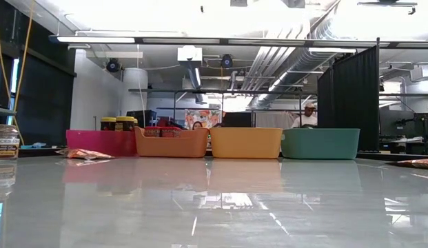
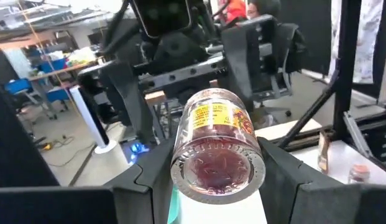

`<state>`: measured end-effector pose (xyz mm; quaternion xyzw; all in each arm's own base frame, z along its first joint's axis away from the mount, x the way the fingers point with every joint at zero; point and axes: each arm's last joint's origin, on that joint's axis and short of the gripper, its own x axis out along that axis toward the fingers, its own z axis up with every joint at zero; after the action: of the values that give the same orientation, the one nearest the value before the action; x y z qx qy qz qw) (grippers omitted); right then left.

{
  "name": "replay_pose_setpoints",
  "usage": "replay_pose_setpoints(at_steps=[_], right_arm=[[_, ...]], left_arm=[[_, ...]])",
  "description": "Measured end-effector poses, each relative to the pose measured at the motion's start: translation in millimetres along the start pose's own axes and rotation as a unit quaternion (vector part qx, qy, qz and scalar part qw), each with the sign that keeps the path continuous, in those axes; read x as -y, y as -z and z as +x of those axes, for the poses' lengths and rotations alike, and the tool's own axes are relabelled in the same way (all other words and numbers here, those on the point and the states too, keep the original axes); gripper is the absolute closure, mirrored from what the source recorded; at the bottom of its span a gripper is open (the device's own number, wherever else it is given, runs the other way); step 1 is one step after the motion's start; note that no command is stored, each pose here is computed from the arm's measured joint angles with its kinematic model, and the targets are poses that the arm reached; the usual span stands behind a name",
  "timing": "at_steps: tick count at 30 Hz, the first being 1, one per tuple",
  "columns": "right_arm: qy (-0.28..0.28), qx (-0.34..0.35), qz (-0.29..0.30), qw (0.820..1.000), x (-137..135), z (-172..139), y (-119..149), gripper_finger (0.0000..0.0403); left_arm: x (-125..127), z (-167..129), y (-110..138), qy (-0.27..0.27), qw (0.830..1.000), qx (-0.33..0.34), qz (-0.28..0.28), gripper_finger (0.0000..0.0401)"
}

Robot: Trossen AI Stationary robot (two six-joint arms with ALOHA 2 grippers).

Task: Sort spices by type
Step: Put the top right brown seasoning bottle into the blue bin

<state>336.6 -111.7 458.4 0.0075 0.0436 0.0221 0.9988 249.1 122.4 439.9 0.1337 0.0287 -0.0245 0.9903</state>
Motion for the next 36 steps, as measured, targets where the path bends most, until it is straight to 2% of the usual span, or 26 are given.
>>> replay_pose_setpoints(at_steps=[7,16,20,26,31,36], right_arm=[[-0.006,-0.005,0.007,1.0,-0.4,3.5,2.6,0.0087],[-0.016,-0.008,-0.002,1.0,-6.7,5.4,3.0,0.009],[-0.013,-0.005,-0.004,1.0,-7.2,5.6,2.4,0.0127],[0.005,-0.009,-0.008,1.0,-5.9,5.3,3.0,0.0234],[0.009,-0.01,-0.009,1.0,-6.0,5.4,3.1,0.0235],[0.014,-0.022,-0.012,1.0,-1.3,2.8,5.3,0.0235]], left_arm=[[-1.3,9.6,3.4,0.0,1.0,0.004,-0.002,0.0247],[-2.5,8.4,2.2,-0.006,1.0,0.008,-0.001,0.0247],[-2.7,8.4,1.3,-0.007,1.0,0.013,0.001,0.0247],[-3.2,7.7,-0.1,-0.014,1.0,0.015,0.004,0.0247],[-3.1,7.3,-0.9,-0.015,1.0,0.016,-0.018,0.0237],[-3.6,5.7,2.4,-0.038,0.998,-0.005,-0.051,0.0188]])
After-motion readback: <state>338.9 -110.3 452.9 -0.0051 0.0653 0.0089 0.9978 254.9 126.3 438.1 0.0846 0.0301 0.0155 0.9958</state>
